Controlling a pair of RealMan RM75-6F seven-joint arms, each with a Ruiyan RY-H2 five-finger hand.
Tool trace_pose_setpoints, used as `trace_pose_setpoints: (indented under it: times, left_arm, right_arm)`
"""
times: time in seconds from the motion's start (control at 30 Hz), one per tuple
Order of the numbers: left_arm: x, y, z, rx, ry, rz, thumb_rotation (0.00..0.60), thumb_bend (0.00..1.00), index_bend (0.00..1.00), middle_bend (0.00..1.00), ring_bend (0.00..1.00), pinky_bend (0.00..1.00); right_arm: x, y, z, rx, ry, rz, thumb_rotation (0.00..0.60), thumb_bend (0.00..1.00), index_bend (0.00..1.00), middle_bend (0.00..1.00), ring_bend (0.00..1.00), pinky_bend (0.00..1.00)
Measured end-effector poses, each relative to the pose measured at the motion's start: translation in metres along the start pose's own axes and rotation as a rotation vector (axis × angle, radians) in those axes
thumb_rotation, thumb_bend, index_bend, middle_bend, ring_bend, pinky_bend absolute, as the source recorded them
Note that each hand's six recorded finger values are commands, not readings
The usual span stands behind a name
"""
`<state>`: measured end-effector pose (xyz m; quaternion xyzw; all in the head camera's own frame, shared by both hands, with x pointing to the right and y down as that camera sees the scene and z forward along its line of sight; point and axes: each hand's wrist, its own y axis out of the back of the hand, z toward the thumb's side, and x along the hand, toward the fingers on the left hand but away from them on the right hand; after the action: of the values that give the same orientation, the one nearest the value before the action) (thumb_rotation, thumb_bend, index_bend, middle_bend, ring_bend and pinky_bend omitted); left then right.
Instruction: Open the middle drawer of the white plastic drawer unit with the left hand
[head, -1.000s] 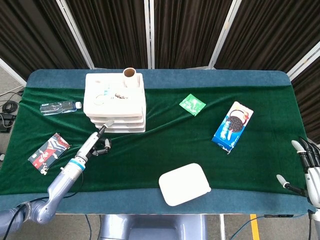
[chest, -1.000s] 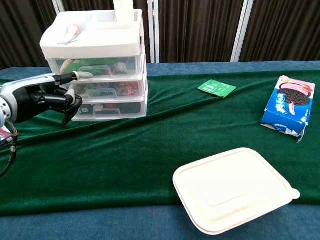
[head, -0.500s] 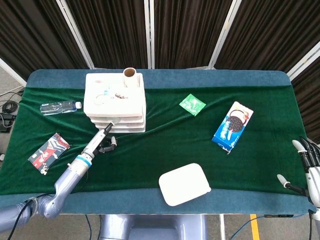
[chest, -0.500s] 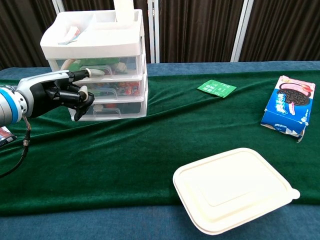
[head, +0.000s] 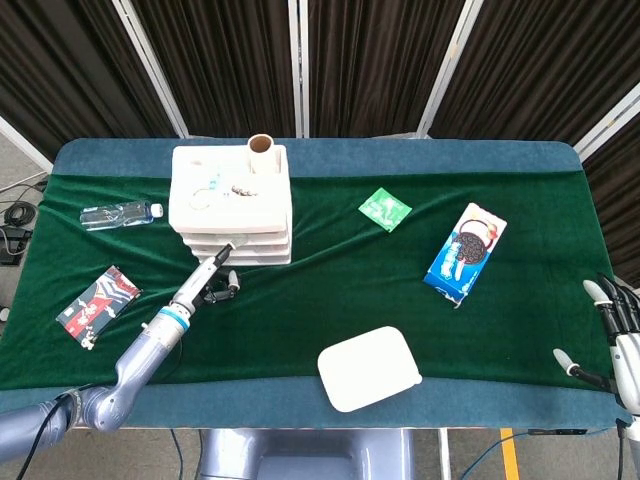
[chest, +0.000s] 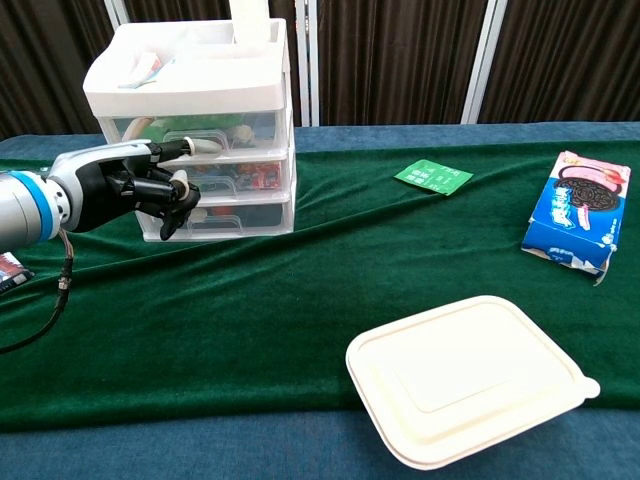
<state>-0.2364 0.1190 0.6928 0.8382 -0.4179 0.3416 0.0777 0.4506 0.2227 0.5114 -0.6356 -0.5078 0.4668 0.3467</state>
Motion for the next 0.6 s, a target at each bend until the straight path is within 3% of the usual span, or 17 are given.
trace_pose_setpoints:
  times: [0.6]
  left_arm:
    - [-0.0036,-0.0048,0.0048,0.021,-0.009,-0.034,0.600,0.88,0.00,0.77,0.63,0.66]
  right_arm:
    - [0.0004,-0.0008,0.0009,0.004,0.001,0.002,0.600,0.08,0.05,0.00,0.00,0.00]
